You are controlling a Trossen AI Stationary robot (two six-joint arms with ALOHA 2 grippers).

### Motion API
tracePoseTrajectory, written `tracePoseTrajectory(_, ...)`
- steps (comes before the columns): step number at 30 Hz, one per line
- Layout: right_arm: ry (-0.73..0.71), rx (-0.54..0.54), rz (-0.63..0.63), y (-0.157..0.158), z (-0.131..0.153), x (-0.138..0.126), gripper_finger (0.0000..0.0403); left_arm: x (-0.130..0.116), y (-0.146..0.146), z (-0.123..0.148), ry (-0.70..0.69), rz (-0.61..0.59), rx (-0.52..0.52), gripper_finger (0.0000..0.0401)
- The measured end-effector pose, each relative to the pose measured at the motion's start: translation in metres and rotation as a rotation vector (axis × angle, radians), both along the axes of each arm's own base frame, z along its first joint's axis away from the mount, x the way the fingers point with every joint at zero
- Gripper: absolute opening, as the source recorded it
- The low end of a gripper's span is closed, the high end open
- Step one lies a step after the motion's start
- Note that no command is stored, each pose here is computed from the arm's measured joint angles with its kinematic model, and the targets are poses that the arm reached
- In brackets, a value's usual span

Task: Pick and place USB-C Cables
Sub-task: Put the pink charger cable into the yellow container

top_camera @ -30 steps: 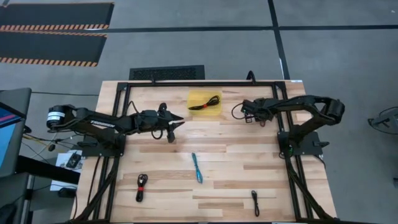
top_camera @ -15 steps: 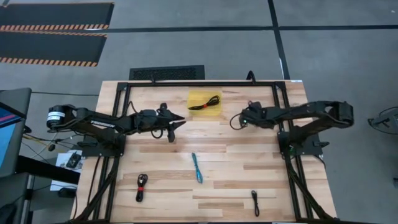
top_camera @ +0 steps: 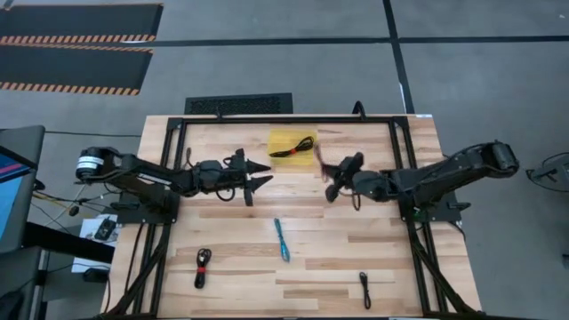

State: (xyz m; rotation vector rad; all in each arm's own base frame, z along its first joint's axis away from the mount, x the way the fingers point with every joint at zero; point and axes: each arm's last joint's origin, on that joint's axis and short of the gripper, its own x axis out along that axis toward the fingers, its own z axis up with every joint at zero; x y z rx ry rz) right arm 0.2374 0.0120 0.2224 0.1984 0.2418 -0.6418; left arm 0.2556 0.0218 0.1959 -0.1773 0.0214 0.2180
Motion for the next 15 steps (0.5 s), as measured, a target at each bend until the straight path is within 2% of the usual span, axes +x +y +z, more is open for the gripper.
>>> tracePoseTrajectory(6,-0.071,-0.119,0.267,0.027,-0.005,0.025,0.0005,0.015,-0.013,-0.013,-0.139,-0.103,-0.031,0.0190)
tracePoseTrajectory(10,-0.115,-0.147,0.425,0.035,-0.016,0.040,0.0004,0.025,-0.017,-0.016,-0.217,-0.151,-0.046,0.0195)
tracePoseTrajectory(15,-0.150,-0.180,0.553,0.039,-0.022,0.055,0.0004,0.047,-0.019,-0.015,-0.205,-0.225,-0.062,0.0196)
